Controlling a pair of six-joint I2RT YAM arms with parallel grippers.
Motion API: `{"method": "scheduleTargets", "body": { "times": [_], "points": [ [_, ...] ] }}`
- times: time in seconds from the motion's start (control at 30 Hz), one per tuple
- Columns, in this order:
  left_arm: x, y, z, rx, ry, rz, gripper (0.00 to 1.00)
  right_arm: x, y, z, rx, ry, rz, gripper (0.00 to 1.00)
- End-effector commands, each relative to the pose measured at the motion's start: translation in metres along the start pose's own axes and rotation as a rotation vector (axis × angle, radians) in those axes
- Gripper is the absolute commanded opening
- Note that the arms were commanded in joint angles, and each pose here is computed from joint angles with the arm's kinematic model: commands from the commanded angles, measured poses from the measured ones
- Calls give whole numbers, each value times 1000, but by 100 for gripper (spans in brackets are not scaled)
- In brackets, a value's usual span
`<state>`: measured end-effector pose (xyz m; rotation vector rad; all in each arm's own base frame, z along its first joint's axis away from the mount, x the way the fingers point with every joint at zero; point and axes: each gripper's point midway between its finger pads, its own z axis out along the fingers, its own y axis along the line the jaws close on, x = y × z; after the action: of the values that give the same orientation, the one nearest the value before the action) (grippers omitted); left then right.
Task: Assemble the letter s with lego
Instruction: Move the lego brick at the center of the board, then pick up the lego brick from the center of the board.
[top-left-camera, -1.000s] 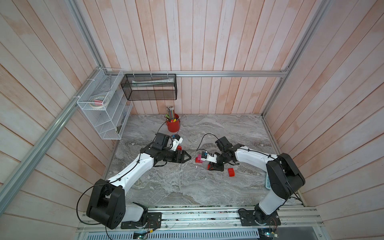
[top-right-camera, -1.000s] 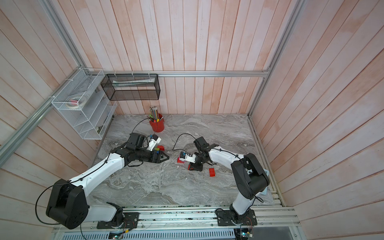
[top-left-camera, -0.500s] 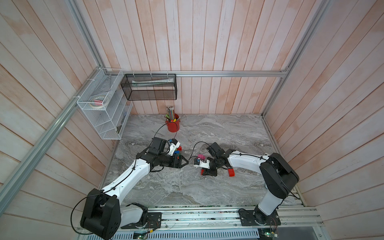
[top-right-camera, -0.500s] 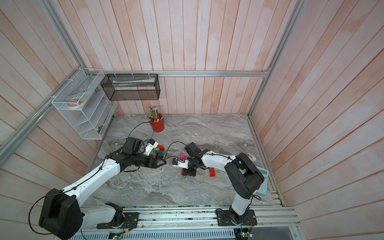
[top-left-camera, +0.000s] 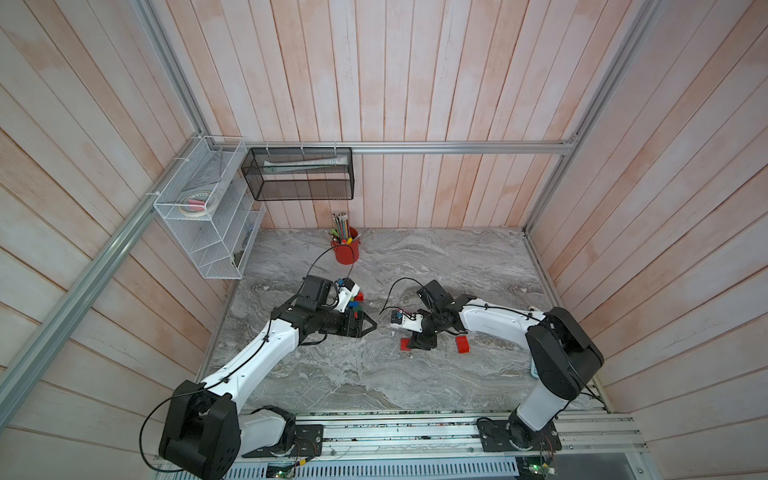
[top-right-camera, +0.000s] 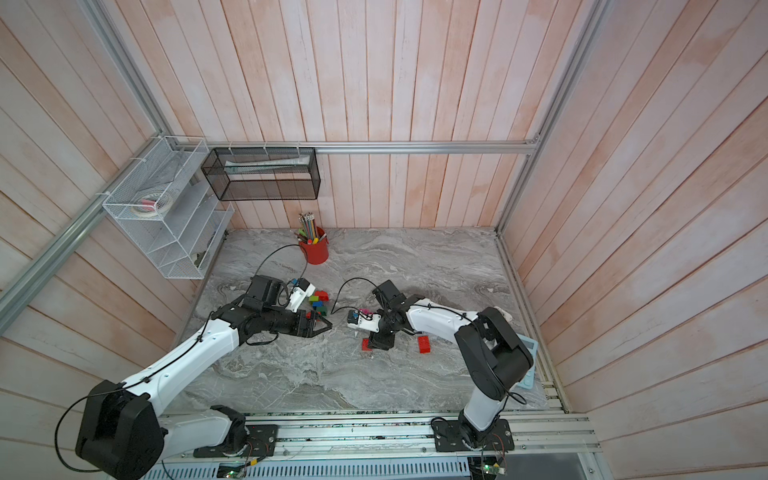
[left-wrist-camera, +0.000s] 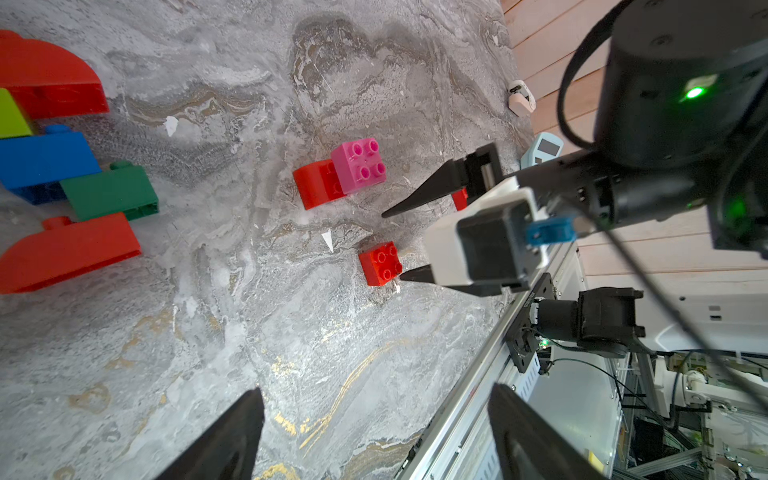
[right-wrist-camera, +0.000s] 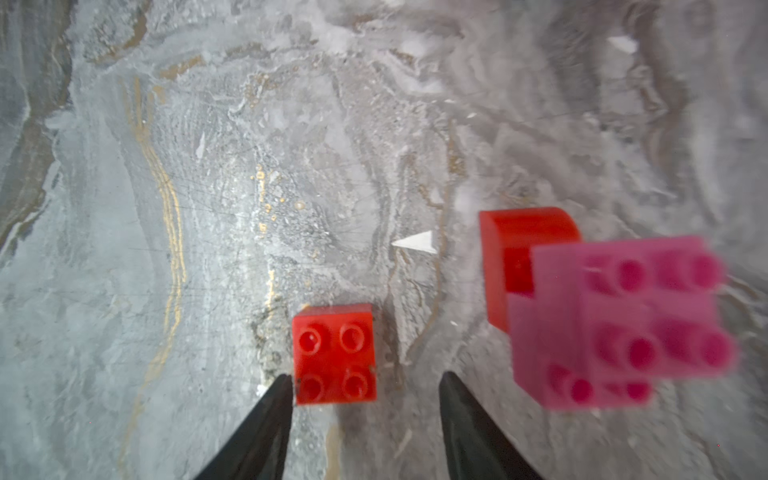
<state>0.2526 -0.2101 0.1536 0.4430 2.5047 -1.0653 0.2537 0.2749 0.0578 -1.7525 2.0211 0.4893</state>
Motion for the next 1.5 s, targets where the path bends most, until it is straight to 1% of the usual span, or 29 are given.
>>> {"method": "scheduleTargets", "body": {
  "times": [0.0, 0.1, 0.2, 0.27, 0.33, 0.43, 0.5, 0.53, 0.57, 0.6, 0.63, 0.67, 0.7, 0.8, 0.87, 0.9, 1.0, 1.13, 1.23, 1.47],
  "points": [
    [-2, -4, -3, 28, -26, 0, 88, 14, 3, -24, 12, 2, 61, 59],
    [-5, -7, -2, 40, -34, 0, 88, 41, -2, -43, 39, 32, 132, 59],
    [-5, -11, 1, 52, -34, 9, 88, 68, -7, -61, 90, 71, 170, 59],
    [-5, -12, 3, 54, -30, 11, 88, 81, -14, -71, 150, 86, 210, 60],
    [-6, -13, 5, 53, -26, 10, 88, 85, -21, -80, 187, 70, 283, 61],
    [-8, -16, 7, 61, -34, 9, 88, 95, -34, -87, 270, 49, 461, 61],
    [-9, -18, 9, 67, -37, 5, 88, 99, -45, -90, 338, 33, 644, 61],
    [-9, -19, 10, 69, -36, 3, 88, 94, -46, -90, 330, 10, 687, 60],
    [-9, -19, 11, 71, -33, 4, 88, 83, -49, -91, 350, -16, 700, 60],
    [-9, -20, 12, 71, -29, 5, 88, 79, -59, -96, 422, -34, 763, 60],
    [-9, -20, 13, 73, -28, 8, 88, 77, -66, -100, 453, -58, 812, 60],
    [-9, -20, 13, 72, -26, 10, 88, 78, -72, -103, 482, -66, 871, 60],
    [-10, -21, 13, 73, -24, 15, 88, 85, -76, -106, 504, -58, 960, 60],
    [-11, -22, 11, 70, -26, 24, 88, 98, -56, -92, 423, -31, 1151, 60],
    [-9, -22, 12, 75, -23, 26, 88, 108, -43, -87, 426, -22, 1209, 60],
    [-9, -22, 12, 78, -21, 27, 88, 116, -41, -89, 460, -22, 1245, 60],
    [-6, -21, 14, 81, -11, 32, 88, 119, -36, -88, 464, -45, 1265, 60],
    [-5, -21, 15, 79, 0, 38, 88, 139, -27, -79, 478, 35, 1309, 60],
    [-4, -20, 15, 80, -5, 38, 88, 140, -29, -71, 476, 26, 1308, 59],
    [0, -18, 13, 67, -2, 35, 88, 146, -31, -57, 496, 111, 1283, 55]
  ]
}}
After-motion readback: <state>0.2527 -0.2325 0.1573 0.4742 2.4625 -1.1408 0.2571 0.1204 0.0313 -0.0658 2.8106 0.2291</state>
